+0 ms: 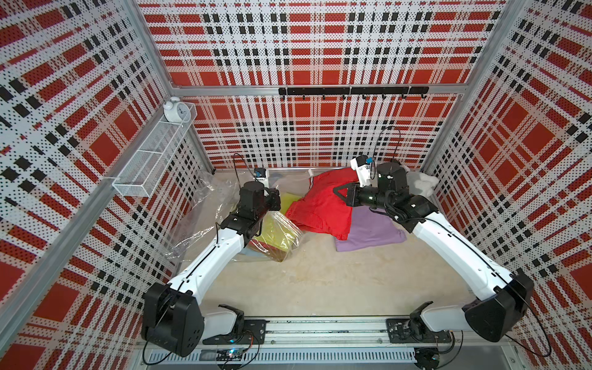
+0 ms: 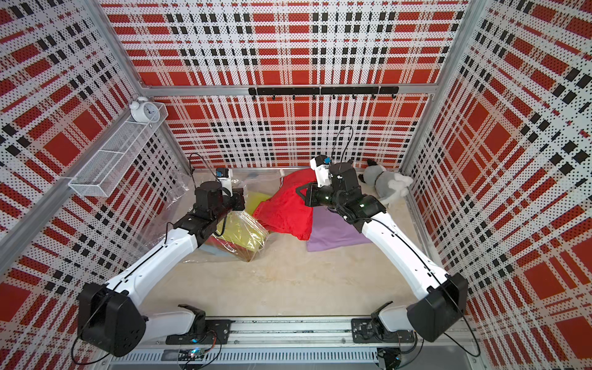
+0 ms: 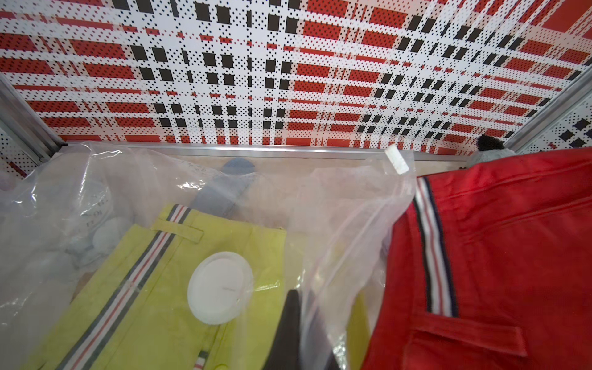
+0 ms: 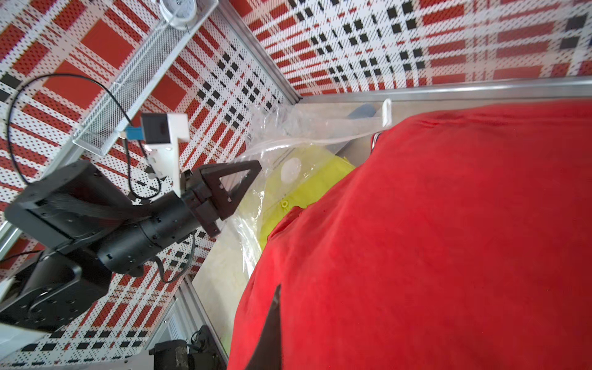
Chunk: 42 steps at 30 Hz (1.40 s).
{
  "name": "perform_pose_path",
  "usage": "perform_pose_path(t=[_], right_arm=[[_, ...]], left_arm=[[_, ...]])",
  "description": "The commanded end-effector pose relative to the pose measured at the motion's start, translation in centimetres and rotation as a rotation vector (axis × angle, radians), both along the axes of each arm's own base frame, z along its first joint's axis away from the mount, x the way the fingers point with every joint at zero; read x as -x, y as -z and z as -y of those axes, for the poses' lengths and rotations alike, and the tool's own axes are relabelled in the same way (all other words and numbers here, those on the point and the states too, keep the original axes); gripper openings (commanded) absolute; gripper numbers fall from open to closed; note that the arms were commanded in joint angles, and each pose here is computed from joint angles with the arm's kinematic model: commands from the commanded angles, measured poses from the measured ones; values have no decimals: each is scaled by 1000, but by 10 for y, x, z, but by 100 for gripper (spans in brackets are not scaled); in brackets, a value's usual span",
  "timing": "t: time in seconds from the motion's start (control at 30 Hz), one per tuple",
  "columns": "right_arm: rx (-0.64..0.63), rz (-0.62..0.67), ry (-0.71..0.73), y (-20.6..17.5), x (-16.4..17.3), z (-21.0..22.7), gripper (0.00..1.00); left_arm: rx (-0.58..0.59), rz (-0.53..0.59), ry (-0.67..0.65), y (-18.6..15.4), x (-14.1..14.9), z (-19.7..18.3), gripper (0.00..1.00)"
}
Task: Take the trousers out of the vacuum bag
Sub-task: Take out the trousers from the vacuum bag, then place the trousers at the center of the board.
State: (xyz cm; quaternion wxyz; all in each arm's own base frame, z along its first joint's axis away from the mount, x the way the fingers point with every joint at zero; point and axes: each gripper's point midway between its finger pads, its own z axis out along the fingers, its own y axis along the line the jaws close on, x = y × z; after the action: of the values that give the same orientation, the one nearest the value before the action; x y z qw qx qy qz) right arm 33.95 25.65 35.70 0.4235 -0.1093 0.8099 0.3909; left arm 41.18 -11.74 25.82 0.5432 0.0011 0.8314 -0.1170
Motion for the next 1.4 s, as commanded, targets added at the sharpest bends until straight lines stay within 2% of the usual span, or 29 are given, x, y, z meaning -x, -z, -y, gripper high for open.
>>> perform_pose_path(t=[0.0,0.17,0.4,0.47,0.8,1.37], right_arm=[[-116,177,141,-67,-6,32,0],[-175,174,265,-74,-16,64,0],[-247,165,356,-68,-41,87,0],[-243,157,375,-63,-51,90,0],[-241,127,421,-40,-95,99,0],[-235,134,447,-12,-163,111,0]], left_arm=[[15,28,-46,-3,-8,-7,0],[13,11,-78,3,-12,-15,0],[47,-18,-144,10,-8,-35,0],[55,-4,-189,5,-6,-55,0],[80,-1,-242,1,8,-84,0],[135,34,-218,-14,17,-92,0]])
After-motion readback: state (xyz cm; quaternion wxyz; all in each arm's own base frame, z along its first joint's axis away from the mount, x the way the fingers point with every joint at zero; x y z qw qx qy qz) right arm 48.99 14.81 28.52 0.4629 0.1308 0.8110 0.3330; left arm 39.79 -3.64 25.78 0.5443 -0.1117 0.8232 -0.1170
